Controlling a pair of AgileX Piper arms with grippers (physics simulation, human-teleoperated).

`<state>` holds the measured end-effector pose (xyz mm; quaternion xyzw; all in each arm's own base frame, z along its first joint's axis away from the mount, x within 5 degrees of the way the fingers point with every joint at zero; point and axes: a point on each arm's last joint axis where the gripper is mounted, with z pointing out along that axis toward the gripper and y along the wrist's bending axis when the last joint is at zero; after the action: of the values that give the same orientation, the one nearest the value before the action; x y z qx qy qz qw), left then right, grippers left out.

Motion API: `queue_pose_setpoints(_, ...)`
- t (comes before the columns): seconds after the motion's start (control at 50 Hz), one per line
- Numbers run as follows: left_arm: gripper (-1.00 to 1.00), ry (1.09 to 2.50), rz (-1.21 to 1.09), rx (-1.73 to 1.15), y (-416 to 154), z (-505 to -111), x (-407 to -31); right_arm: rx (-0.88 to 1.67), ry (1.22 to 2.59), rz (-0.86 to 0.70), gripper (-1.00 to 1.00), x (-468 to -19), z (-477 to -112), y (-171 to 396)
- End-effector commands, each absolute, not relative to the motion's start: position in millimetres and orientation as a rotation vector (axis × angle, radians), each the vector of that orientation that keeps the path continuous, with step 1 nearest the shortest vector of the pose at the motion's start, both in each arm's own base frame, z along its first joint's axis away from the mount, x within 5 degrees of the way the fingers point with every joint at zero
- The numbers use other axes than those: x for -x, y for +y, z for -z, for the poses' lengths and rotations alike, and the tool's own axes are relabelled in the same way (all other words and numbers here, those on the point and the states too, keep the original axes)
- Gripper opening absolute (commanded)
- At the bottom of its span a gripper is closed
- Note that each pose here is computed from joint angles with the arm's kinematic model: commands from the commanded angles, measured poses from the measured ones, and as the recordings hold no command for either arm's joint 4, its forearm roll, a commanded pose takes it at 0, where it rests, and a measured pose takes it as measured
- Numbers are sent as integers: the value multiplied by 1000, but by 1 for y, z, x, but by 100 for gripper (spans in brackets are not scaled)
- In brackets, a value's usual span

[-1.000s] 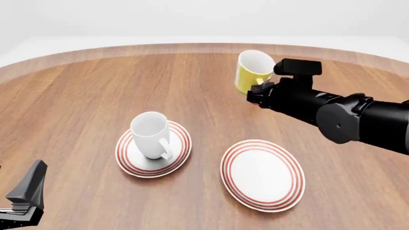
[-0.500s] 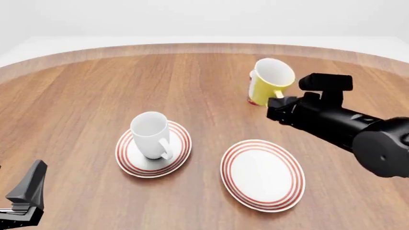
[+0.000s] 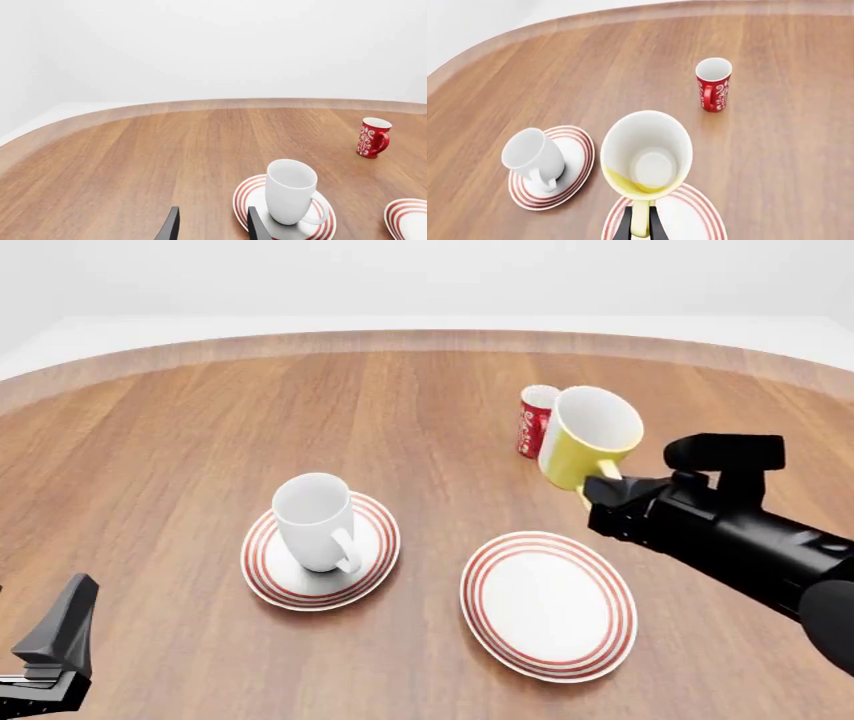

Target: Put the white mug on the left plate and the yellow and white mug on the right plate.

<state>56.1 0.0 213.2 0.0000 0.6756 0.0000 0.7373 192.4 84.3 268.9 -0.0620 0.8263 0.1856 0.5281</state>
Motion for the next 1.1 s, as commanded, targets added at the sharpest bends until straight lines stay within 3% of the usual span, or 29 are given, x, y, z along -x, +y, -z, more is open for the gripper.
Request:
queue_pose_setpoints(0.02,100,1484,0,0,0,-213,-56,161,1979,-447,-100,-179,-263,81)
queue_pose_setpoints(1.1,100,1484,0,0,0,-213,-56,209,2056,-453,-100,-143,-229,72)
